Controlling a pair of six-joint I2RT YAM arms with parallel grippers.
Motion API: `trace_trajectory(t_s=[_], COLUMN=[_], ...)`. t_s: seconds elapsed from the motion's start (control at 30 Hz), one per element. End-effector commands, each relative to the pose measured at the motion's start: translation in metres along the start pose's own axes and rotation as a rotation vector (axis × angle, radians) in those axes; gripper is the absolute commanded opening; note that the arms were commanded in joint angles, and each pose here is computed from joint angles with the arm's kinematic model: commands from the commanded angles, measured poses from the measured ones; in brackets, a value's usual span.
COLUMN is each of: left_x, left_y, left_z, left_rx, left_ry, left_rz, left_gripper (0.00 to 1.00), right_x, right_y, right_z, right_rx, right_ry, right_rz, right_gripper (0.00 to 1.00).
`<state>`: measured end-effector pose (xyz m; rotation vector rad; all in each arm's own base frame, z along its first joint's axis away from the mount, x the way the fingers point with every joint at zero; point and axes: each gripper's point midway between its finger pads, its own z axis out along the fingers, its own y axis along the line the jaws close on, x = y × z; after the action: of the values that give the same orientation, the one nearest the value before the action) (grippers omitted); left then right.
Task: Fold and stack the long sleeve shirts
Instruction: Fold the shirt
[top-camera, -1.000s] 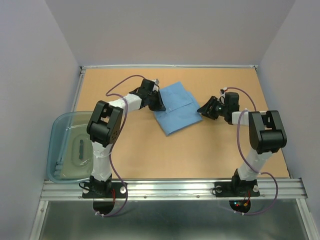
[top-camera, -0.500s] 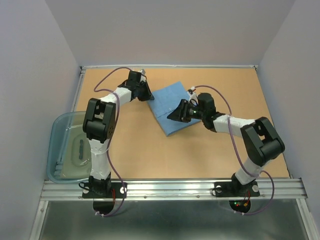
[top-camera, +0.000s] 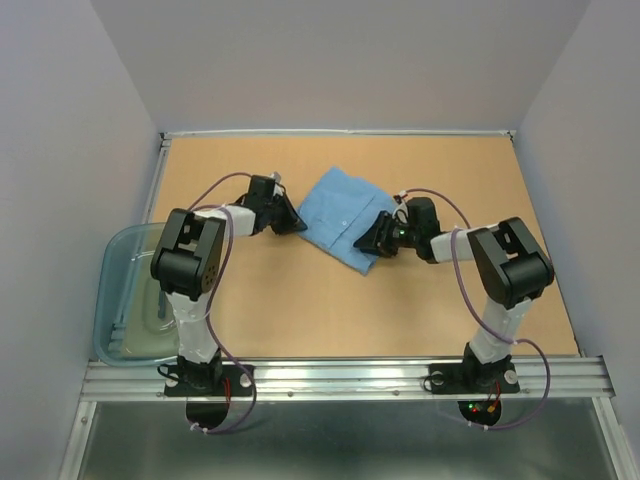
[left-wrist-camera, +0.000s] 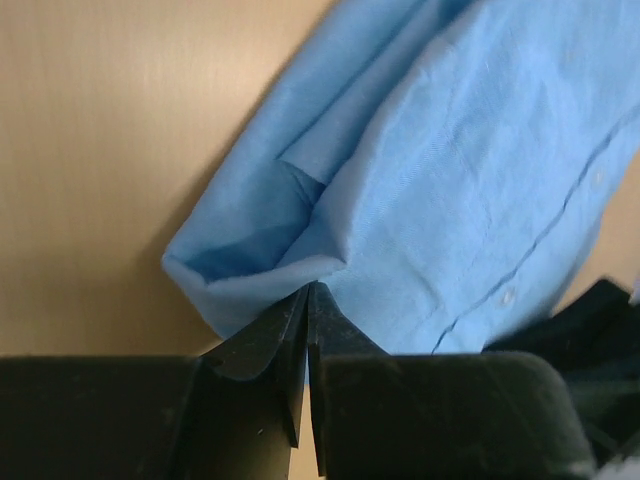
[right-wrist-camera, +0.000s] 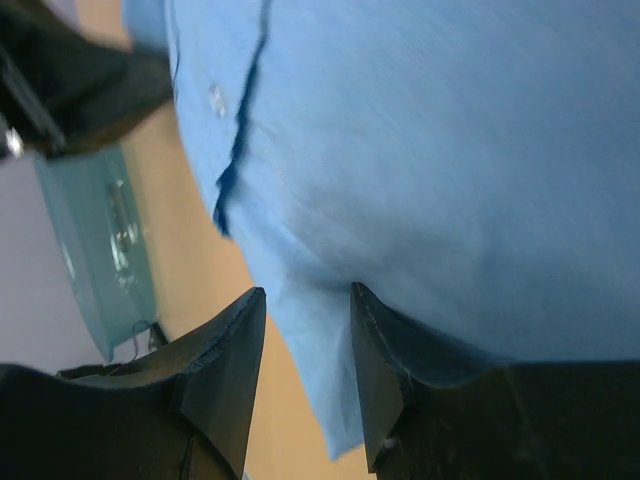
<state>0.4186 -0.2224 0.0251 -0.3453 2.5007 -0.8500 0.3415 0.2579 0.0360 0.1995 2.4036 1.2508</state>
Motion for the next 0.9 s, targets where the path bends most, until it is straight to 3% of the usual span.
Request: trace_trajectory(t_s=[0.0,0.1,0.2,0.4,0.53,0.6,0.77,0.87], left_x=[0.07,0.115,0.126,0.067,0.003,-0.013,-0.041,-0.051], left_y=[0.017,0.003,-0.018,-0.068,-0.097,-0.094,-0.075,-0.062], left_z=[-0.024,-0.053,-0.072,-0.124,-0.146,-0.144,-0.126,-0.117], left_rx=[-0.016,0.036,0.075,0.161,0.237,0.245,0.173,0.144], left_ry=[0.121,0.149,0.107,-0.164,-0.327,-0.321,-0.318,-0.316], left_rz=[-0.09,-0.058,0.007,0.05,0.028,-0.017,0.012,0.023], left_gripper=[0.17,0.17,0.17,0.18,0.19,0.22,0.49,0.51], right_x=[-0.035,-0.068,-0.087,-0.108,-0.123,-0.126,-0.117,-0.099], right_y=[-0.05,-0.044,-0.019,0.04,0.07,0.081,0.095,0.102], right_z=[-0.036,-0.058,-0.07,-0.094,-0.101,-0.101,-0.083,-0.063], right_rx=[0.189,0.219,0.208,0.089,0.022,-0.009,-0.042,-0.034], right_ry=[-0.103,-0.164,-0.193,-0.266,-0.304,-0.307,-0.277,-0.243], right_rz=[-0.026,-0.09,-0.164,-0.198,-0.215,-0.223,-0.265,-0.327], right_gripper=[0.45,0.46,0.46,0.47,0.5,0.52,0.61,0.61])
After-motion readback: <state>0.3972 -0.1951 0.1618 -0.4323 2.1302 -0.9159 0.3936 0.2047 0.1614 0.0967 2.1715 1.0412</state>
